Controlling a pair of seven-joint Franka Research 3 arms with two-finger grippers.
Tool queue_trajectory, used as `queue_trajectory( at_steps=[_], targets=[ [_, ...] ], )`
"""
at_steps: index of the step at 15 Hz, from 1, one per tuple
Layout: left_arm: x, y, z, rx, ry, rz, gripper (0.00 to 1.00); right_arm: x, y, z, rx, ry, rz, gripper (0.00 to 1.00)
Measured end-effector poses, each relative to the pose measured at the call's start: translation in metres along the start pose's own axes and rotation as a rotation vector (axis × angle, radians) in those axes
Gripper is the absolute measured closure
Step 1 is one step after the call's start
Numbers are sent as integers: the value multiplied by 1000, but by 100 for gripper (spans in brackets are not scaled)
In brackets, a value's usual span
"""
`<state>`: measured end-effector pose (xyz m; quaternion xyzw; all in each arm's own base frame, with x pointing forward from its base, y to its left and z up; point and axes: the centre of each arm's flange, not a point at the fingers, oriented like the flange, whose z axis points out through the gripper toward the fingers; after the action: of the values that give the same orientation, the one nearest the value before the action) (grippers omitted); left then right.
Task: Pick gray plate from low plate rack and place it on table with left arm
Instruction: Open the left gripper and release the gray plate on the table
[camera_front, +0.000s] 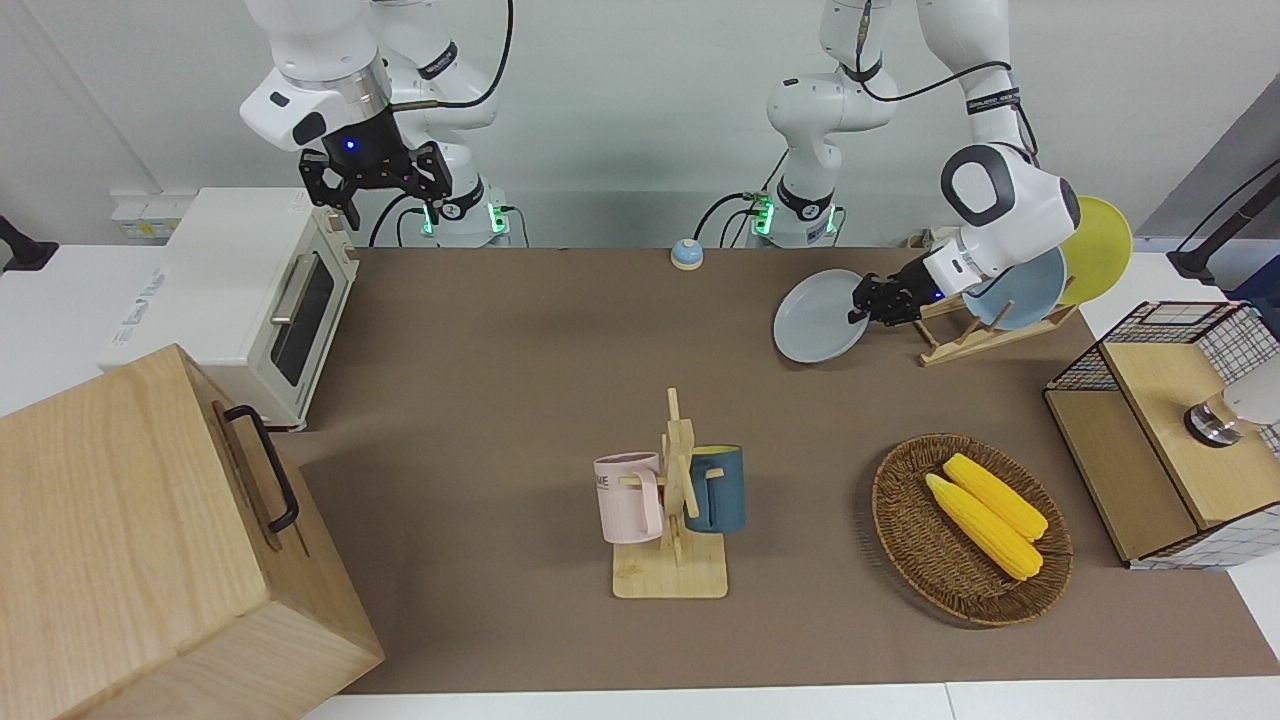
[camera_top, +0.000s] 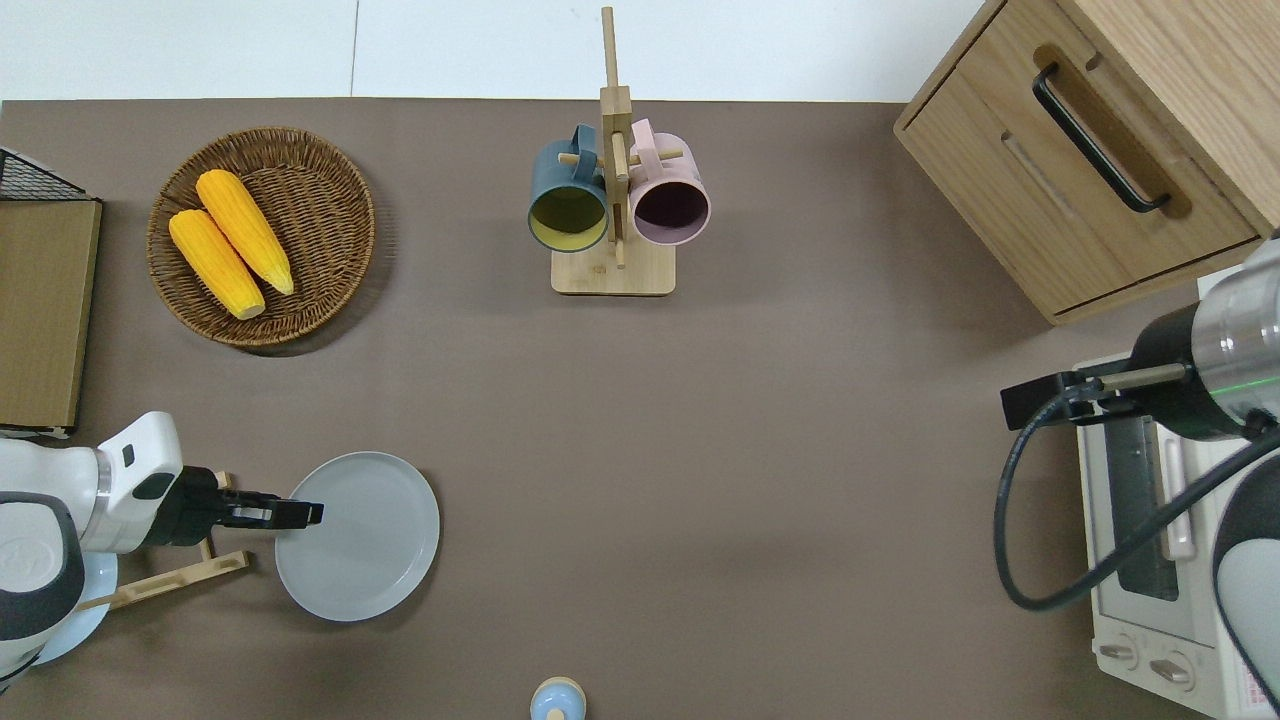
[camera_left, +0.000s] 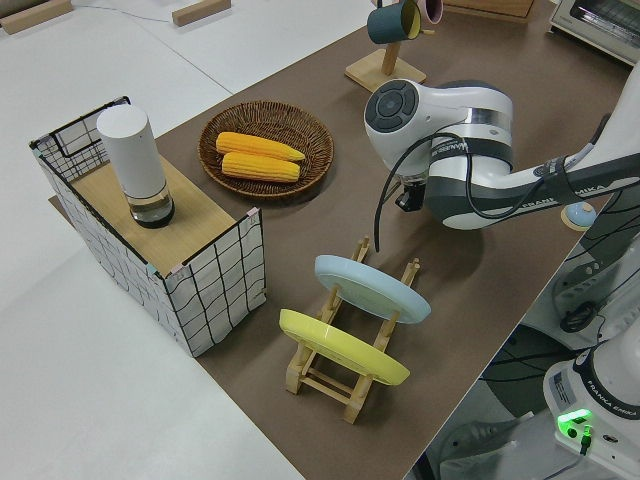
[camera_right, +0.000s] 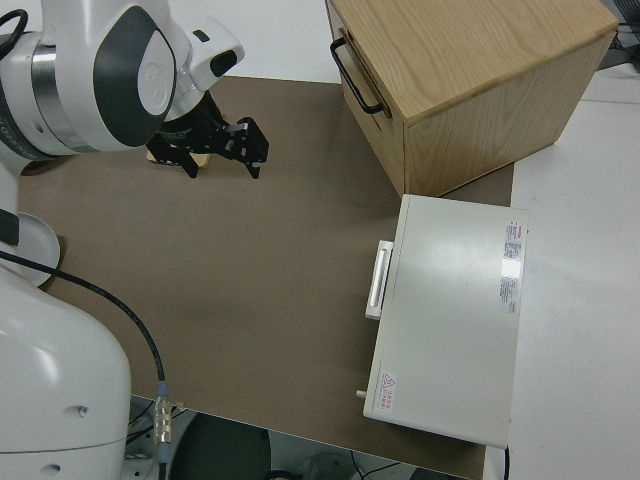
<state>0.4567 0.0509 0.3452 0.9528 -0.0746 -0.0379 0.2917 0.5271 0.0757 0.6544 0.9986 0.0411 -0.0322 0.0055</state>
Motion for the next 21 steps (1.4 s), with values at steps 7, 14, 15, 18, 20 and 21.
queue_trajectory(
  at_steps=[7, 14, 15, 18, 20, 21],
  targets=[
    [1, 0, 0, 8, -1, 26, 88, 0, 0, 0, 0, 0, 0, 1],
    [3, 1, -1, 36, 4, 41, 27, 0, 0, 0, 0, 0, 0, 1],
    [4, 0, -3, 46, 0, 48, 16, 0, 0, 0, 0, 0, 0, 1],
    [8, 2, -11, 74, 2, 66, 0, 0, 0, 0, 0, 0, 0, 1],
    [12, 5, -19, 87, 14, 70, 0, 0, 0, 0, 0, 0, 0, 1],
    [15, 6, -24, 100, 17, 69, 0, 0, 0, 0, 0, 0, 0, 1]
  ],
)
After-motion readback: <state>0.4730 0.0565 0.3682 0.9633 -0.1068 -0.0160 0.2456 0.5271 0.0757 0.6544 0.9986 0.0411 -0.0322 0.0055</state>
